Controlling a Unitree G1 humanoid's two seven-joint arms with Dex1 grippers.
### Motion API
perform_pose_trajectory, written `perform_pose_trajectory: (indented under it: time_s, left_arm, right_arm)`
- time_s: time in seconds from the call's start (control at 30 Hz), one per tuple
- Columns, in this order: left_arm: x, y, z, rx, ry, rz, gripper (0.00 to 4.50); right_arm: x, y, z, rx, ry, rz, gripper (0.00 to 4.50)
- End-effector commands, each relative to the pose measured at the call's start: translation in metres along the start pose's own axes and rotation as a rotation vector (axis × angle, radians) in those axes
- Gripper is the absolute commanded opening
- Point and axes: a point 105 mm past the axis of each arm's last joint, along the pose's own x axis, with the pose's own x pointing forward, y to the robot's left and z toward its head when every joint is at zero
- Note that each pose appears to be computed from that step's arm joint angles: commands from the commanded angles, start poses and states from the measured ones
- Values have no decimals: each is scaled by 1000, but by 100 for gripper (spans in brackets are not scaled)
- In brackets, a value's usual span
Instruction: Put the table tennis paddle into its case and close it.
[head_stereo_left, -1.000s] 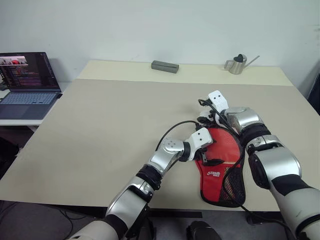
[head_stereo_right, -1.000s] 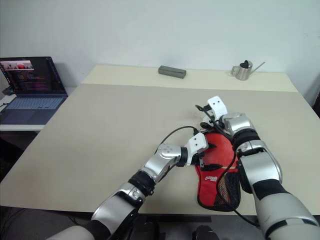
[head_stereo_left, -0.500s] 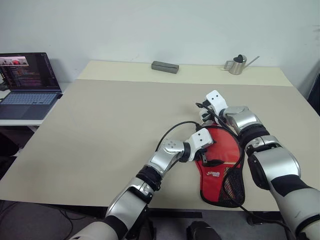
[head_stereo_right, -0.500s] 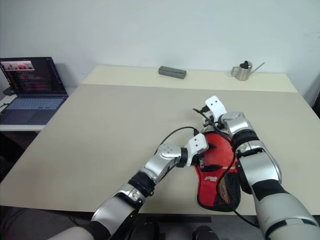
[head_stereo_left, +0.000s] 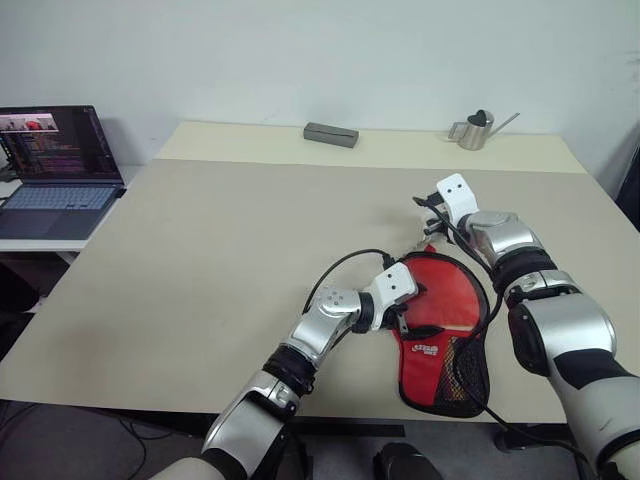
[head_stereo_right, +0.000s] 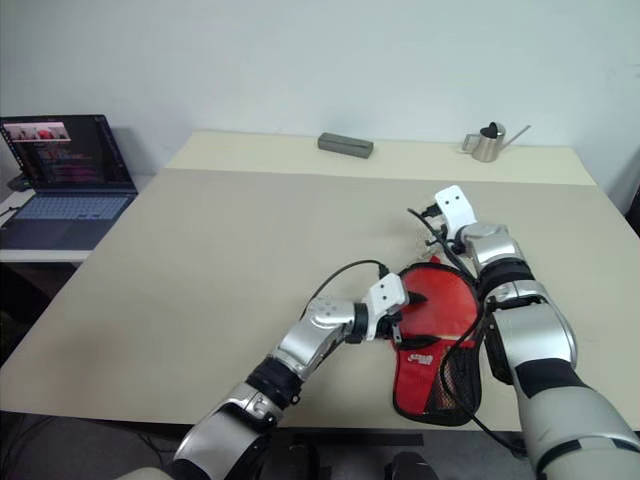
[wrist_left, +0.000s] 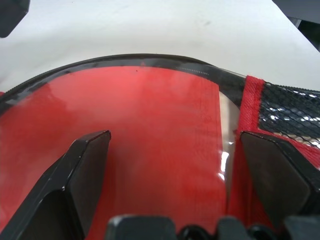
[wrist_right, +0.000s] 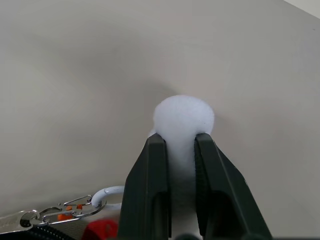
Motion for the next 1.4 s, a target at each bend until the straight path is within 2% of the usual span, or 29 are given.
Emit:
perform_pose_trajectory:
  time_s: [0.03,0.47,0.97,1.2,1.4]
  left_arm:
    - [-1,-19,-44,-112,139,-45,450]
    - [1,-9,-44,-99,177,-2,450]
    - [10,2,-44,-64,211,35,450]
    - [13,-2,-46,-69,215,23,450]
    - [16,-4,-45,-64,214,12,450]
  right_arm:
    - [-8,-17,10,-10,-45,-39,22]
    - [-30,-45,-10,-10,-20,-58,21]
    - [-96,-91,-64,-12,118,-118,20]
    - [-124,-85,-83,-10,185,-38,20]
    - [-148,-67,-104,-22,257,75,20]
